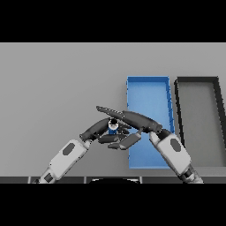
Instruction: Pick up the blue pipe and place it into the blue bin.
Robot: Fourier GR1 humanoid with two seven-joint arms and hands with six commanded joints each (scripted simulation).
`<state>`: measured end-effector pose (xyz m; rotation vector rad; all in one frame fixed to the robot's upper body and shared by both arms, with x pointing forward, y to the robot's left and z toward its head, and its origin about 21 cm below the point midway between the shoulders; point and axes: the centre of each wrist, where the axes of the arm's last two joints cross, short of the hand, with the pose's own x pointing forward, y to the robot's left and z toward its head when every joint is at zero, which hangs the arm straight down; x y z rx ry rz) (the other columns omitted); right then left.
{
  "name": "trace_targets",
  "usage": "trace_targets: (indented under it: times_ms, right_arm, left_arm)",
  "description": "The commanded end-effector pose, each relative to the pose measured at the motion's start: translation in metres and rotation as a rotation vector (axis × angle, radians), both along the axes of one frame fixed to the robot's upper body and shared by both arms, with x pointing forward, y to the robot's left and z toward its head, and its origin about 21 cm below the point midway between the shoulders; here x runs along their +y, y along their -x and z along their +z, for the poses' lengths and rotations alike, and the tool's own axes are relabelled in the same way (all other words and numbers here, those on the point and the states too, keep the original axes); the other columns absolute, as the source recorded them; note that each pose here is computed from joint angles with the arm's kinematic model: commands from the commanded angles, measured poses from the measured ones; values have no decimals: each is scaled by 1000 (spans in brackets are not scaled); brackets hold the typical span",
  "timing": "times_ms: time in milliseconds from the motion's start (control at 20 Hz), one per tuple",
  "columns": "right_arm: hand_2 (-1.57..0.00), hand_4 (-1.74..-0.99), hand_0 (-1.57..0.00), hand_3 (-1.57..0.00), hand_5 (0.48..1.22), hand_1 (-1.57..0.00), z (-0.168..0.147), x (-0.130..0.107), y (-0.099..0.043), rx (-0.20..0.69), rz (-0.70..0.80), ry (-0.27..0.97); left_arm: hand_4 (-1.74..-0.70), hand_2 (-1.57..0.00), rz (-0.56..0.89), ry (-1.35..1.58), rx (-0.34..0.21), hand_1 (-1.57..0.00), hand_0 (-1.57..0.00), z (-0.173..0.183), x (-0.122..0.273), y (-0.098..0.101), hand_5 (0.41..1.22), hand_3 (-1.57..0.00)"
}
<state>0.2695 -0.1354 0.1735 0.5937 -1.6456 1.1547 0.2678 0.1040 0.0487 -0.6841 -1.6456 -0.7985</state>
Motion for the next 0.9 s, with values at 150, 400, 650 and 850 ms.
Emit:
trace_targets:
  times_ms: [150,400,650,850]
  right_arm:
    - [-68,-1241,-14,-11,516,-36,5,14,-14,9,51,6]
    - [-714,-1453,-697,-562,551,-714,5,32,-18,6,127,25]
    - [-1290,-1475,-1285,-1191,809,-1290,0,38,-15,66,157,-65]
    - [-1456,-1459,-1454,-1415,1052,-1456,-2,34,-12,-20,149,-86]
  left_arm:
    - [-1720,-1571,-10,-13,13,-1571,-1571,2,-2,1,1221,-1474]
    - [-1611,-796,14,-148,-96,-828,-879,6,-3,-1,1221,-667]
    - [-1698,-1274,14,-27,-7,-1283,-1294,1,-2,7,1206,-533]
    - [-1724,-1449,17,-36,-9,-1453,-1458,2,-4,4,1215,-591]
